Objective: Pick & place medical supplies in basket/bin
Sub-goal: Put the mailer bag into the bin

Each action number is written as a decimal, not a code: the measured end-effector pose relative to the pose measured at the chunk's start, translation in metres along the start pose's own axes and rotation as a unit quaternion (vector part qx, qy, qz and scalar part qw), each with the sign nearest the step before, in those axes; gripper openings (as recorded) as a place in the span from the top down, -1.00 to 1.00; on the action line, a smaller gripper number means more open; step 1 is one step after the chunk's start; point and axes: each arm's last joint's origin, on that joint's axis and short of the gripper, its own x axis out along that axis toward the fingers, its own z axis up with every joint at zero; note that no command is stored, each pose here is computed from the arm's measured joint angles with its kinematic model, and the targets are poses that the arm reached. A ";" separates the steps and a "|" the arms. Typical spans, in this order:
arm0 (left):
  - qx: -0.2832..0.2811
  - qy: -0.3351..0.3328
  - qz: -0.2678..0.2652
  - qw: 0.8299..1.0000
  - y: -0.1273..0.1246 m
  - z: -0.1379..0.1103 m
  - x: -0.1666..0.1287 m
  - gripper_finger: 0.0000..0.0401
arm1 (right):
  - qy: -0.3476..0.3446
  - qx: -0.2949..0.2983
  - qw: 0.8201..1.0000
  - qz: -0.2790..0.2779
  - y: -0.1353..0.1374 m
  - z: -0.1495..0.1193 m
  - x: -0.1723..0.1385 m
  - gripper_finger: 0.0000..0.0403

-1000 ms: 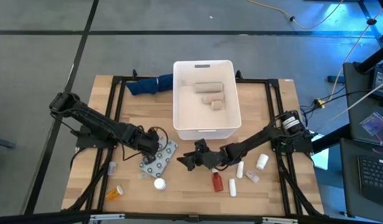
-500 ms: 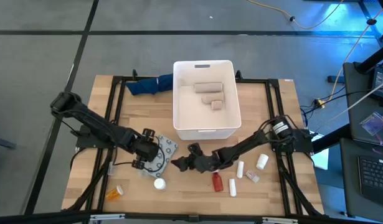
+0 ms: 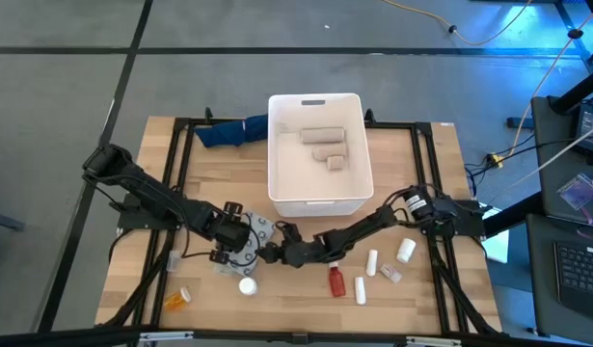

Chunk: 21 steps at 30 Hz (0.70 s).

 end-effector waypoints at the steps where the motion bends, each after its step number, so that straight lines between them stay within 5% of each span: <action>1: -0.008 0.001 -0.005 1.000 0.000 0.000 0.000 0.06 | 0.000 0.003 1.000 -0.009 0.000 0.000 0.002 -0.52; 21: -0.078 -0.057 -0.090 0.991 -0.008 0.013 0.003 0.37 | 0.037 -0.014 0.995 -0.090 0.006 0.003 0.016 -0.52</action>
